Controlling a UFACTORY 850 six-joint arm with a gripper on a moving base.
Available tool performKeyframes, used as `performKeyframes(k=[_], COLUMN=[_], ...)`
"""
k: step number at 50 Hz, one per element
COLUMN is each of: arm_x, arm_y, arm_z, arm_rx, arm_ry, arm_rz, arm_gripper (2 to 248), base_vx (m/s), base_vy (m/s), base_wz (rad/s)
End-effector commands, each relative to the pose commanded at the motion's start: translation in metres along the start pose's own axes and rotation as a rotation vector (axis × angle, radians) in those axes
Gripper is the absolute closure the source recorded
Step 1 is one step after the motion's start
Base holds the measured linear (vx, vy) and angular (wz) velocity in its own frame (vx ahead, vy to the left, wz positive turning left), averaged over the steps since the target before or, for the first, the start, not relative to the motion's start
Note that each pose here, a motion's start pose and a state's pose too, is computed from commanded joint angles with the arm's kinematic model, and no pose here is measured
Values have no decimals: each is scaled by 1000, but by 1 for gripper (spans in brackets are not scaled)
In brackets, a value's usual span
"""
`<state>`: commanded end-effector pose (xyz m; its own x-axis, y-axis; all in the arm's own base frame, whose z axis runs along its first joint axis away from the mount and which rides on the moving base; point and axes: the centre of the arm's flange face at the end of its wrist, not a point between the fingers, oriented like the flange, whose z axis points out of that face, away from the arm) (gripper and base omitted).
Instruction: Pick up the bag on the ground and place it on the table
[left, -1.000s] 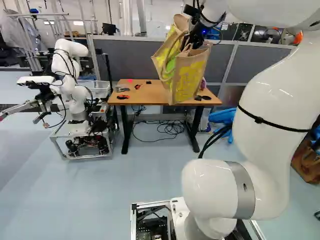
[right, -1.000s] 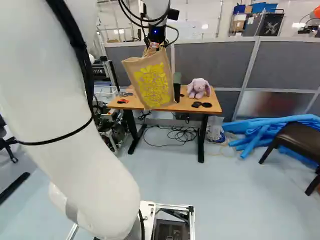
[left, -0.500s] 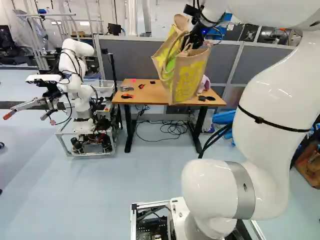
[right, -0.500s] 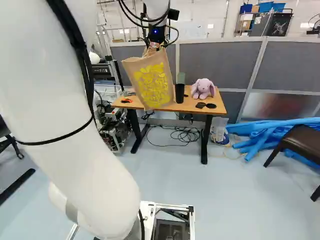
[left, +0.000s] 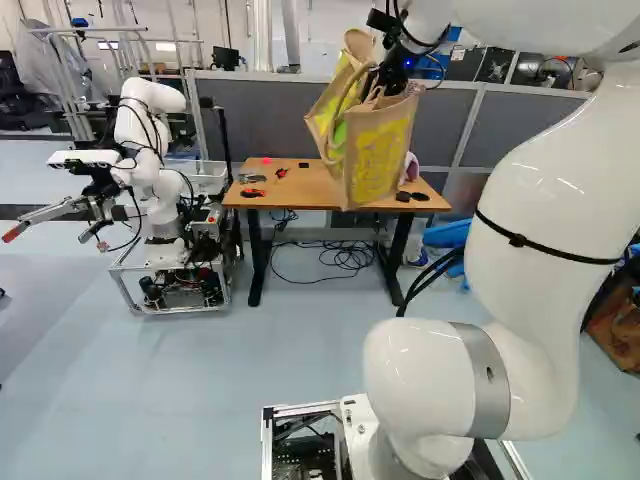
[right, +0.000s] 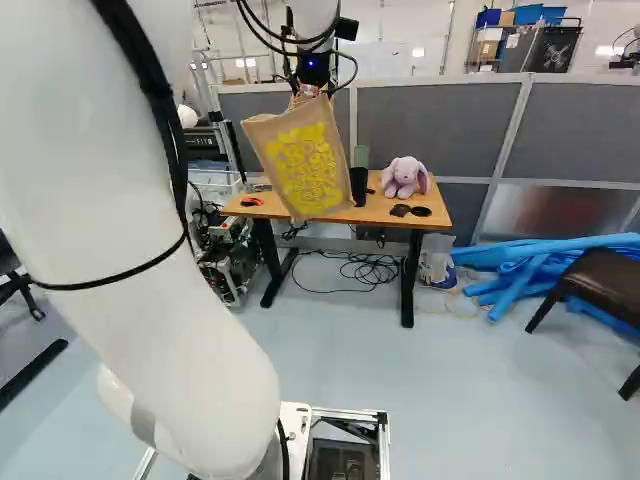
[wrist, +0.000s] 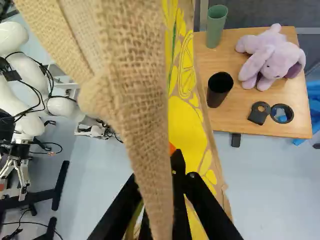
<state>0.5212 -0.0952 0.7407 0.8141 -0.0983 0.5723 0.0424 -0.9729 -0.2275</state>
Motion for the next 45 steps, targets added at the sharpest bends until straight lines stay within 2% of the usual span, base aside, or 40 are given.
performKeyframes(k=[20,45], arm_x=[0,0], arm_y=[0,0], arm_z=[0,0], arm_rx=[0,0], arm_ry=[0,0], arm_rz=[0,0], arm_gripper=[229,229], base_vx=[29,101], base_vy=[83,49], base_wz=[19,0])
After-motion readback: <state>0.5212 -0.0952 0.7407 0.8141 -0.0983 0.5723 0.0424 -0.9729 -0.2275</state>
